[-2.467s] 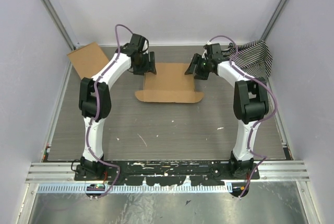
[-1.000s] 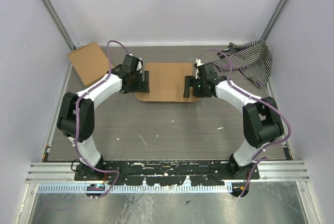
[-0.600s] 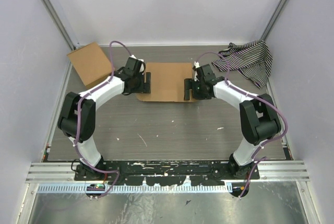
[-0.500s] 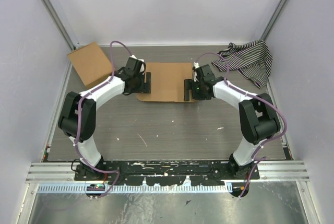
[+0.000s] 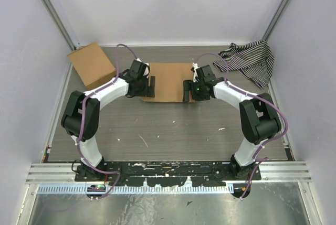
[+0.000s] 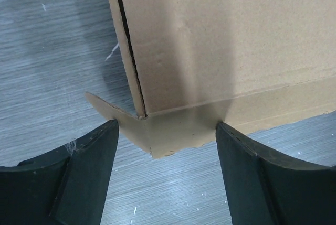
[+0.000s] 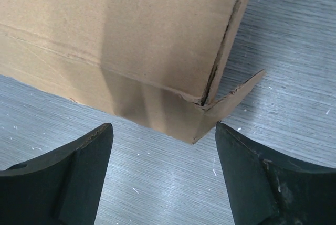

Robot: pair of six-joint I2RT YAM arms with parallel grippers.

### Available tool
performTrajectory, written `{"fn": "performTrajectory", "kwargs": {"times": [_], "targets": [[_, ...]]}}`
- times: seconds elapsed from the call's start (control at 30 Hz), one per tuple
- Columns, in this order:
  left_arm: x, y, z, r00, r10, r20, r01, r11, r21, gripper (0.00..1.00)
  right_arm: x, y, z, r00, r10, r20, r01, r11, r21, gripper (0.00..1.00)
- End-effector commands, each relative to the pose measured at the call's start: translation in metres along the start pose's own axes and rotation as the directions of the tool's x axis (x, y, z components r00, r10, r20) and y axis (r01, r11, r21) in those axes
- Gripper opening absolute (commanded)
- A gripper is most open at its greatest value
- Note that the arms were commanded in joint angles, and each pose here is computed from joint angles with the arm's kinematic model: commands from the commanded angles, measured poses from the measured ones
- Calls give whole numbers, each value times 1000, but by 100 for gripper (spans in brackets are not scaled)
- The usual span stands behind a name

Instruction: Fold the paper box

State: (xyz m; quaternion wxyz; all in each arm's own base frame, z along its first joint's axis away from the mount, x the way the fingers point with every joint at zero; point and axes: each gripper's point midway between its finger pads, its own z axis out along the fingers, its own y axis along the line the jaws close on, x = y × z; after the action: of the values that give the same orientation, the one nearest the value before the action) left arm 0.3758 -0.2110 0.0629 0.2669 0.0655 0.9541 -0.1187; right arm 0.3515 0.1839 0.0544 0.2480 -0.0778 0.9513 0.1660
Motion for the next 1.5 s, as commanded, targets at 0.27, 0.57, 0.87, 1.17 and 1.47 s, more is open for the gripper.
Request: {"fn": "performTrajectory", "kwargs": {"times": [0.27, 0.57, 0.87, 1.17, 1.47], "targets": [[8, -17, -12, 1000, -12, -29, 14, 996, 87, 70, -23, 31, -14, 996, -42, 84, 53, 989, -138, 69], [1, -22, -29, 1000, -11, -21, 13, 994, 108, 61, -29, 32, -28, 993, -43, 109, 56, 991, -123, 63], [0, -27, -54, 988, -6, -154, 19, 996, 86, 58, -30, 36, -46, 999, -9, 39, 13, 994, -109, 56], [11, -24, -61, 967, 6, -253, 10, 998, 60, 58, -23, 49, -47, 997, 34, -74, -48, 982, -184, 57], [20, -19, -60, 954, 9, -298, 3, 999, 38, 58, -16, 43, -46, 986, 59, -159, -84, 984, -159, 58]]}}
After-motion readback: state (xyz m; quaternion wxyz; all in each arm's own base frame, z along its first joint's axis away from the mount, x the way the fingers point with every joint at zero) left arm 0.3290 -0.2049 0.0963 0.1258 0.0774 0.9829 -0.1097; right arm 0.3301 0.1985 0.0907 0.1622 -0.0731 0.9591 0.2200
